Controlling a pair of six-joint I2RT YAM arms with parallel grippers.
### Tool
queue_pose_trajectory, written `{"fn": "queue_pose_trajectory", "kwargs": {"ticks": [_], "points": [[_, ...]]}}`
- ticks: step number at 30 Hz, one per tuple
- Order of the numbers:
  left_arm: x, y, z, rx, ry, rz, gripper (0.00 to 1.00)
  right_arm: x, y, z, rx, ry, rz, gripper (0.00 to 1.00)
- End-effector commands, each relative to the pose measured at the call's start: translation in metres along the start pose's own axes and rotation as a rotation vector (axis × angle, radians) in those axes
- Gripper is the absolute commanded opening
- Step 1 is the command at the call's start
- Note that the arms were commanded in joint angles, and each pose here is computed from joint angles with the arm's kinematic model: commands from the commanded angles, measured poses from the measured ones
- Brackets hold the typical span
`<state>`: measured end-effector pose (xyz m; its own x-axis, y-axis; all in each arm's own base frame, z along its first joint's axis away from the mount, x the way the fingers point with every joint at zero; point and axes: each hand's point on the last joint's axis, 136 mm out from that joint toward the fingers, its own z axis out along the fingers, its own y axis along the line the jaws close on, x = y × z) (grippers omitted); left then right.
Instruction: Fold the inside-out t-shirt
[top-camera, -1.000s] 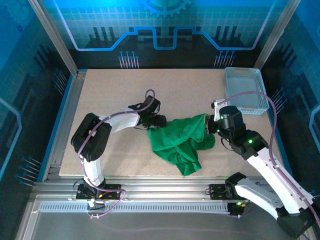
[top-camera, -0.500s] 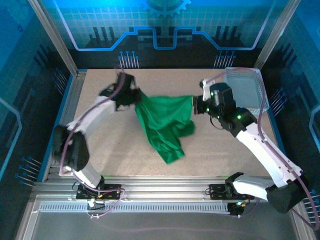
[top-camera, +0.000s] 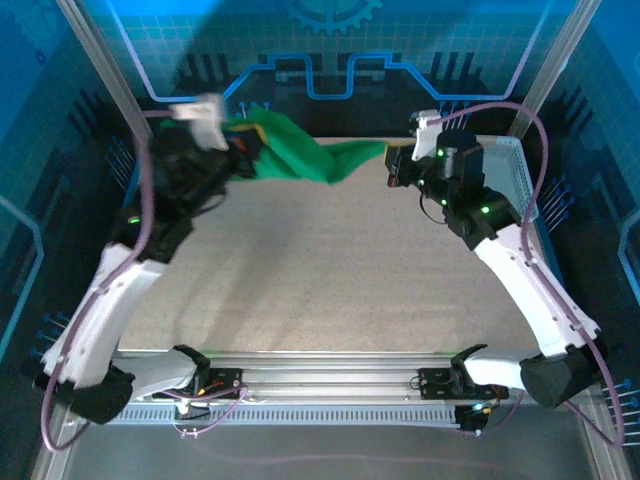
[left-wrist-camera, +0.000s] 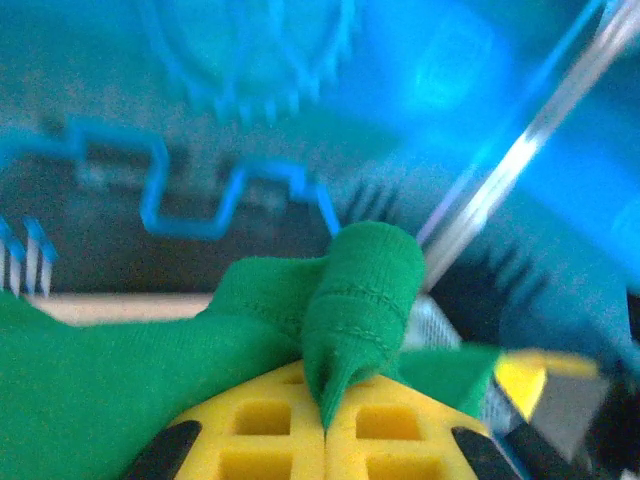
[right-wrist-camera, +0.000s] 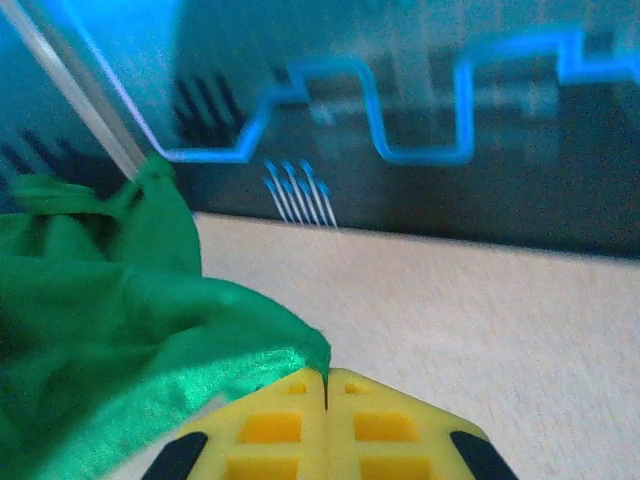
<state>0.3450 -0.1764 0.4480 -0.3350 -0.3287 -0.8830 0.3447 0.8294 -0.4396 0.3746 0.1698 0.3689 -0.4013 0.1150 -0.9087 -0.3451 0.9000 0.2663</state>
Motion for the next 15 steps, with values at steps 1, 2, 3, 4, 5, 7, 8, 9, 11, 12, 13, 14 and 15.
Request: {"fn": "queue_pose_trajectory", "kwargs": {"ticks": [1,2,3,4,5,7,8,9,11,12,13,14,15], "points": [[0.119,-0.001,0.052,0.038,0.299,-0.006,0.02,0.066,-0.034,0.027,0.067,0.154,0.072,0.0],[0.148,-0.003,0.062,0.052,0.359,-0.026,0.04,0.084,-0.044,0.031,0.097,0.191,0.087,0.0],[0.185,-0.006,0.071,0.068,0.438,-0.053,0.06,0.104,-0.057,0.033,0.137,0.231,0.113,0.0],[0.22,-0.011,0.077,0.087,0.513,-0.081,0.09,0.123,-0.072,0.034,0.182,0.271,0.153,0.0],[0.252,-0.019,0.082,0.112,0.588,-0.097,0.14,0.139,-0.084,0.034,0.216,0.306,0.191,0.0],[0.312,-0.039,0.081,0.154,0.728,-0.105,0.3,0.167,-0.114,0.028,0.299,0.366,0.286,0.09],[0.329,-0.047,0.077,0.175,0.767,-0.1,0.35,0.174,-0.123,0.024,0.326,0.38,0.321,0.22],[0.341,-0.051,0.073,0.186,0.791,-0.098,0.44,0.177,-0.13,0.021,0.337,0.385,0.343,0.35],[0.339,-0.043,0.066,0.167,0.769,-0.098,0.59,0.176,-0.132,0.016,0.338,0.379,0.335,0.51],[0.33,-0.03,0.062,0.12,0.734,-0.089,0.69,0.173,-0.131,0.013,0.342,0.37,0.314,0.58],[0.32,-0.015,0.058,0.06,0.699,-0.075,0.75,0.169,-0.127,0.01,0.338,0.361,0.289,0.63],[0.311,0.001,0.055,0.005,0.673,-0.068,0.77,0.167,-0.122,0.009,0.327,0.361,0.264,0.65],[0.3,0.014,0.05,-0.037,0.646,-0.07,0.77,0.164,-0.114,0.008,0.312,0.361,0.234,0.66]]}}
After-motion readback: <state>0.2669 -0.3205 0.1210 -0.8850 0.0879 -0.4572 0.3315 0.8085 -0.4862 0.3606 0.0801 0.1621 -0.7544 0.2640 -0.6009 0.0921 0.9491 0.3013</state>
